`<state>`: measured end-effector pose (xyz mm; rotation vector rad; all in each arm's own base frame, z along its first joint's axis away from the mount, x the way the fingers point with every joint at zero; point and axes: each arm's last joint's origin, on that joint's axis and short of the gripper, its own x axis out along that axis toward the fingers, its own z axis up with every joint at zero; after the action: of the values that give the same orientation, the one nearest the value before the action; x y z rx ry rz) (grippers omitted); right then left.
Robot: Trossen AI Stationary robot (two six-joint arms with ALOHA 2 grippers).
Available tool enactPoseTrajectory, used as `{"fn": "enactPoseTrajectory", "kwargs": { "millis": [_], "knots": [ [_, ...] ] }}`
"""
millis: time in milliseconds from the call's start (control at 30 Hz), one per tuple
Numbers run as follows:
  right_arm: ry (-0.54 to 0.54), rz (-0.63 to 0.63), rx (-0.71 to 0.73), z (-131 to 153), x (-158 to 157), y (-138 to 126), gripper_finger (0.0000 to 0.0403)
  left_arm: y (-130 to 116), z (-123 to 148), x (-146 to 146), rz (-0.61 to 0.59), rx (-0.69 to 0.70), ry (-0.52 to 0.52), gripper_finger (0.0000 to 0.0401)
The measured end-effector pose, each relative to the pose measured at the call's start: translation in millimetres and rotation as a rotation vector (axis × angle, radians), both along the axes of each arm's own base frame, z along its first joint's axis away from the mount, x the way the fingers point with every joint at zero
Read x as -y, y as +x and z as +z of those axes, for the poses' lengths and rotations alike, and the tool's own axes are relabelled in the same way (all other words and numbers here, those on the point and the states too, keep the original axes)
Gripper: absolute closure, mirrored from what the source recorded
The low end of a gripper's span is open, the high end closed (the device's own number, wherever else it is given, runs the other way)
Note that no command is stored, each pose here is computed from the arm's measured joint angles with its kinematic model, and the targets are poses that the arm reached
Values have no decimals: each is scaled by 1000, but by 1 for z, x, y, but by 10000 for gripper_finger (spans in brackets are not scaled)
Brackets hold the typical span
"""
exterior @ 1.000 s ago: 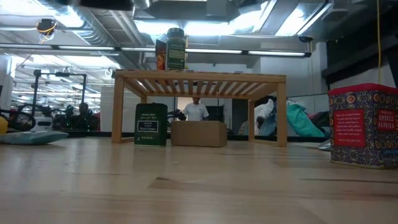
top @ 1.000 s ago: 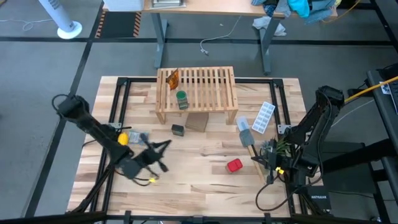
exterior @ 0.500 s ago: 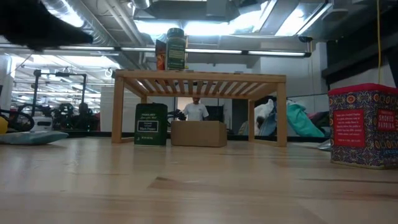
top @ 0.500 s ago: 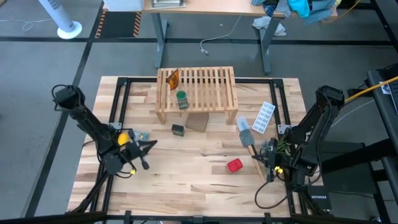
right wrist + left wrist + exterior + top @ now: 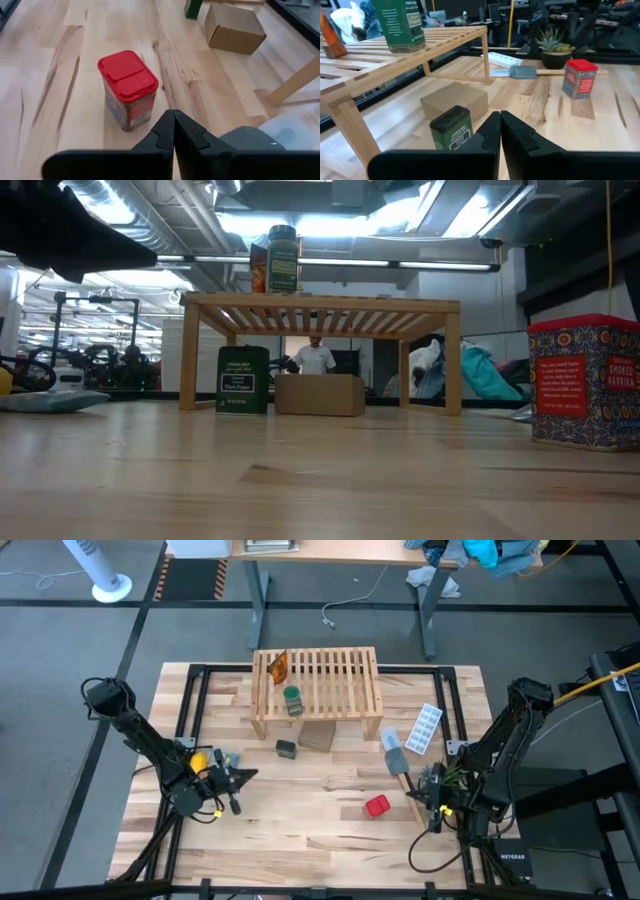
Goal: Shelf spices
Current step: Put the red seasoning can on the shelf
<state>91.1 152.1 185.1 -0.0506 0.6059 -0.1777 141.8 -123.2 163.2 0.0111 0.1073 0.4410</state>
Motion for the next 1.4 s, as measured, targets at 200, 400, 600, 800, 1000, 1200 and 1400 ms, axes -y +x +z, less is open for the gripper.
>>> {"fn": "enactPoseTrajectory", "kwargs": {
  "millis": [200, 400, 600, 800, 1000, 1200, 1400],
  "knots": [
    [81, -63, 11, 0, 1, 4, 353, 1, 0, -1, 11, 3, -7, 396],
    [127, -173, -61, -2, 13, 23, 256, 1, 0, -1, 11, 3, -7, 396],
    [213, -222, -186, -4, 22, 37, 160, 1, 0, -1, 11, 3, -6, 396],
    [307, -131, -251, -3, 16, 44, 110, 1, 0, -1, 11, 2, -6, 396],
    [333, -119, -244, -2, 13, 45, 102, 1, 0, -1, 11, 2, -6, 396],
    [292, -112, -290, -13, 8, 49, 102, 1, 0, -1, 10, 1, -5, 396],
    [149, 49, -351, -34, -6, 60, 102, 1, -1, -1, -12, -7, -10, 396]
  ]
}}
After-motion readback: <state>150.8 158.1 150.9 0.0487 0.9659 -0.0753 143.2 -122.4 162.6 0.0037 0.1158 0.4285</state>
